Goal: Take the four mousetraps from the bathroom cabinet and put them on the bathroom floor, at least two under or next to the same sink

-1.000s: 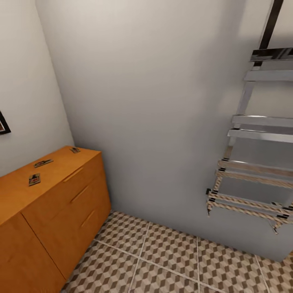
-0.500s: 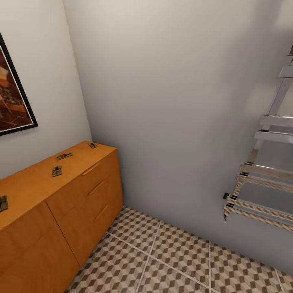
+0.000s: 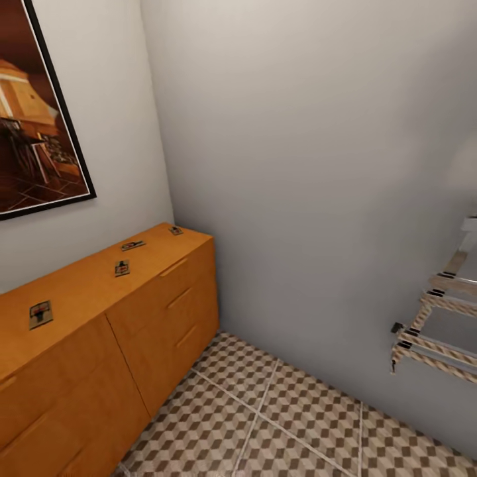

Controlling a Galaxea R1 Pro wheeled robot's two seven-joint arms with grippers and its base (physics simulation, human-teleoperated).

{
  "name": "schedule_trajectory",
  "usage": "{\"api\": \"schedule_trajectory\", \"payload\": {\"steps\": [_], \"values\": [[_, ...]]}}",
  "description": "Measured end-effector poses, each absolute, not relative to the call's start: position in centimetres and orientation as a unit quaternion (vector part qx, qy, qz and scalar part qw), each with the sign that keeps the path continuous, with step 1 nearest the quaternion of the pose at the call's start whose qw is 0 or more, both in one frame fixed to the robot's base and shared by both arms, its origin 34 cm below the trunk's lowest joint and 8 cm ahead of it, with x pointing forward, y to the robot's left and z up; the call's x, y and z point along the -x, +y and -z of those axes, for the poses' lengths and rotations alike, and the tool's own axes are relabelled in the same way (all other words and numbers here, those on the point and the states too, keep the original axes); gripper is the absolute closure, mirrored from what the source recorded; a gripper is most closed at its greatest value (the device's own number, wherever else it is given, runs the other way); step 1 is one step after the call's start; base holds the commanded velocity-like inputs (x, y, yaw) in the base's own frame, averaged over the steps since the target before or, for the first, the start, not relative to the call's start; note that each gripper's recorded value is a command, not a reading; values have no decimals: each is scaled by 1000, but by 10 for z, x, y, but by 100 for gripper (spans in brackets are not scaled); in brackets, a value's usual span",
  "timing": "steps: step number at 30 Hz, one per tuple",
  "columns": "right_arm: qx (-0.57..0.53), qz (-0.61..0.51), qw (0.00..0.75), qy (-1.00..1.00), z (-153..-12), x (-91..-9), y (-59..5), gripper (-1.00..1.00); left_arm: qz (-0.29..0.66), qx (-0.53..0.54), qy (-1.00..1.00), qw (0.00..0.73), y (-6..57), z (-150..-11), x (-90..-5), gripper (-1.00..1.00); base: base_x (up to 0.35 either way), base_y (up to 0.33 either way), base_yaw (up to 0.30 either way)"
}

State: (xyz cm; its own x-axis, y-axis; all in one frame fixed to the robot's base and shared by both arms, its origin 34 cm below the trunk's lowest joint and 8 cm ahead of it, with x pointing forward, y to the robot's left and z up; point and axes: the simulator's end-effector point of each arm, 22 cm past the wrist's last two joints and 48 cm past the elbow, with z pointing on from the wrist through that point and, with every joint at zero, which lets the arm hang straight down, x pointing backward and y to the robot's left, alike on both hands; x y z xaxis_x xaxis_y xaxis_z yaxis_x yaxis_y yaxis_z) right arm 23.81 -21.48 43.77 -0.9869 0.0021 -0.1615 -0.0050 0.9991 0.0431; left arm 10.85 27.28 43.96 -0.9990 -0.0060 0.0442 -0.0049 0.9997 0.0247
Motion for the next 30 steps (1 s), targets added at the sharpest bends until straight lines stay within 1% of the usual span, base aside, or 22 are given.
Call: {"api": "schedule_trajectory", "payload": {"steps": [13,30], "values": [[1,-25,73,997,-437,-232,-209,-100,12,-1,-999,31,273,-440,-102,-100,9,-13,195],[0,-26,65,998,-435,-226,-208,-100,17,-1,-999,35,276,-441,-100,-100,259,-203,202]]}}
